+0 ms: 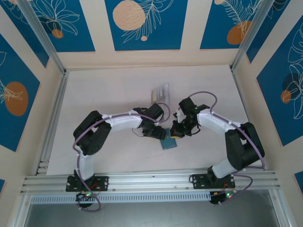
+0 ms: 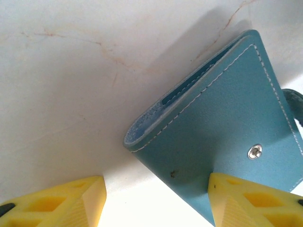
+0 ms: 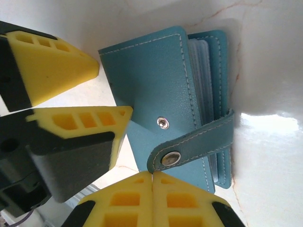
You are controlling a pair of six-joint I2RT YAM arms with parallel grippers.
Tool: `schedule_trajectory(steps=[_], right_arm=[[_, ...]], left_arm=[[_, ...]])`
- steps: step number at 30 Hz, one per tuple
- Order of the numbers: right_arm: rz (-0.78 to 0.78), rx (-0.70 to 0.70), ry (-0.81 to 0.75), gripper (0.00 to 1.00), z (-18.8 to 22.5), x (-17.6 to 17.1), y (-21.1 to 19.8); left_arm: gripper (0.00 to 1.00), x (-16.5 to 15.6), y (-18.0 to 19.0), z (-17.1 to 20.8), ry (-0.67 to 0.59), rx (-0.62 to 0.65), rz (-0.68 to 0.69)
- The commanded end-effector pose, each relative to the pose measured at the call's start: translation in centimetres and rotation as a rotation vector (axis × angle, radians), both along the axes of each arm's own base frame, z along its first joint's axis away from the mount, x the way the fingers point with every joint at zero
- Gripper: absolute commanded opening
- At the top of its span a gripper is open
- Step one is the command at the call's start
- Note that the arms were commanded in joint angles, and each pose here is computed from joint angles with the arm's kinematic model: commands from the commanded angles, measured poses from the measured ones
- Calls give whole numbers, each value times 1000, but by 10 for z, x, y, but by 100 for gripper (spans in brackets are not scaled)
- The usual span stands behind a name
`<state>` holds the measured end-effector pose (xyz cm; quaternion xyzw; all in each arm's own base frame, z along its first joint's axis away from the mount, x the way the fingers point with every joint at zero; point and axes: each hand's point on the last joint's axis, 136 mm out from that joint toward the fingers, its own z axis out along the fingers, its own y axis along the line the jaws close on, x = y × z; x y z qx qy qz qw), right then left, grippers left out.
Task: Put the credit cards into the card holder
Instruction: Close the button on the card holder.
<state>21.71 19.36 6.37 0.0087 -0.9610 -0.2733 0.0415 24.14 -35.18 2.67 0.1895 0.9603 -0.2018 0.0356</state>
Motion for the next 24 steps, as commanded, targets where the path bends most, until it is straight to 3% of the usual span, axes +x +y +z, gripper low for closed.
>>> schedule_trajectory(steps=[1,11,15,20,24], right_arm=[[35,56,23,0,4,-4,11],[51,61,74,0,-5,-1,17],[25,-55,-12,0,4,6,2],[-37,-246,-118,14,22,10,-29],[-65,-276,-116,25,25,10,-38]], left_arm=[[60,-3,2,-22,15,6,-23],[60,-5,1,-23,15,-10,-16],[60,-5,0,-24,18,-15,-17],[59,-5,1,-25,17,-12,-23],[59,-6,2,-26,18,-13,-21]])
